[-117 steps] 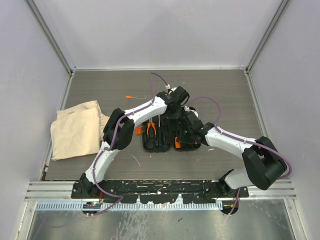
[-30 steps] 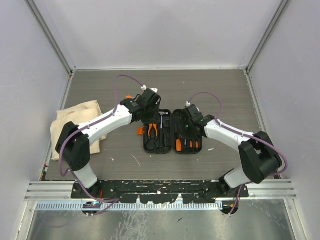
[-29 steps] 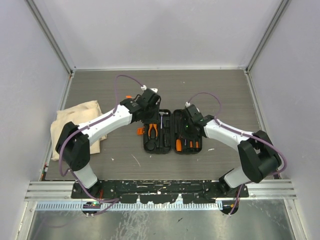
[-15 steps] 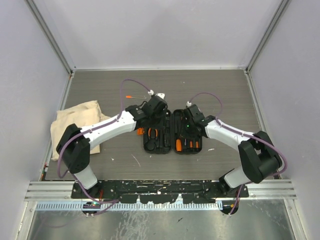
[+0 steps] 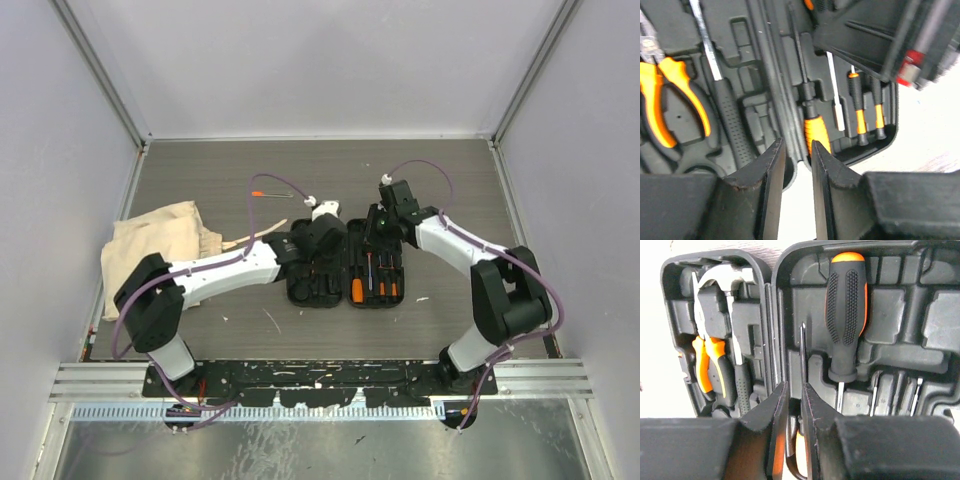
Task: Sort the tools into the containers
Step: Place the screwdriver in the storage box.
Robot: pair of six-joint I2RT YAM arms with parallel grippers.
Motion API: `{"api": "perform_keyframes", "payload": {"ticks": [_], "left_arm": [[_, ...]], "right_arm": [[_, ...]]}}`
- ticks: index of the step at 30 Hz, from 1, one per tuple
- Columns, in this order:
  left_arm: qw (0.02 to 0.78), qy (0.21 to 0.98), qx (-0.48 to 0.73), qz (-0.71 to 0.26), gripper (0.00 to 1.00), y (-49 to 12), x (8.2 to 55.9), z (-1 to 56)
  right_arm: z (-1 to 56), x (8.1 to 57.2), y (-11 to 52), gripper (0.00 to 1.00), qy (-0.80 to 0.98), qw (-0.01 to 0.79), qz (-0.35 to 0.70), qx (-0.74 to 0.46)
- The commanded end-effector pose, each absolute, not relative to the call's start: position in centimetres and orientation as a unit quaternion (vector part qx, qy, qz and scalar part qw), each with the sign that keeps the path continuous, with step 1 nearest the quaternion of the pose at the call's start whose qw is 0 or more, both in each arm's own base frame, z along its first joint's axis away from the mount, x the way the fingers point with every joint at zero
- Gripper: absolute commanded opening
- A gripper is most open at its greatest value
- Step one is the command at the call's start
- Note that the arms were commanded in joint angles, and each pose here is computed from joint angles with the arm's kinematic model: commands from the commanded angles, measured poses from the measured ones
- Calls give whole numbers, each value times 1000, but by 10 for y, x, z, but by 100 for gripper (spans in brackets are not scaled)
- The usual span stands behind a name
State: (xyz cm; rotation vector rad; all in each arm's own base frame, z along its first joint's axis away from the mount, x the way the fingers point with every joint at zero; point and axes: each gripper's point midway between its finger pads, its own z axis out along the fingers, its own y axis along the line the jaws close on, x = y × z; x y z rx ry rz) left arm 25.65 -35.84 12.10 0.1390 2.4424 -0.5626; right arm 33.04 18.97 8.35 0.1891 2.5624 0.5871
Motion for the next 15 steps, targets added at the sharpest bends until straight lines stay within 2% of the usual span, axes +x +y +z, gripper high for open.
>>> {"api": "perform_keyframes", "payload": {"ticks": [1,15], "left_arm": [[333,910,31,-246,28,-382,255,124],[321,916,32,-236,27,-387,247,105]], "right_arm": [[93,351,199,23,933,259,246,52],[79,361,204,23,936,245,248,36]]}}
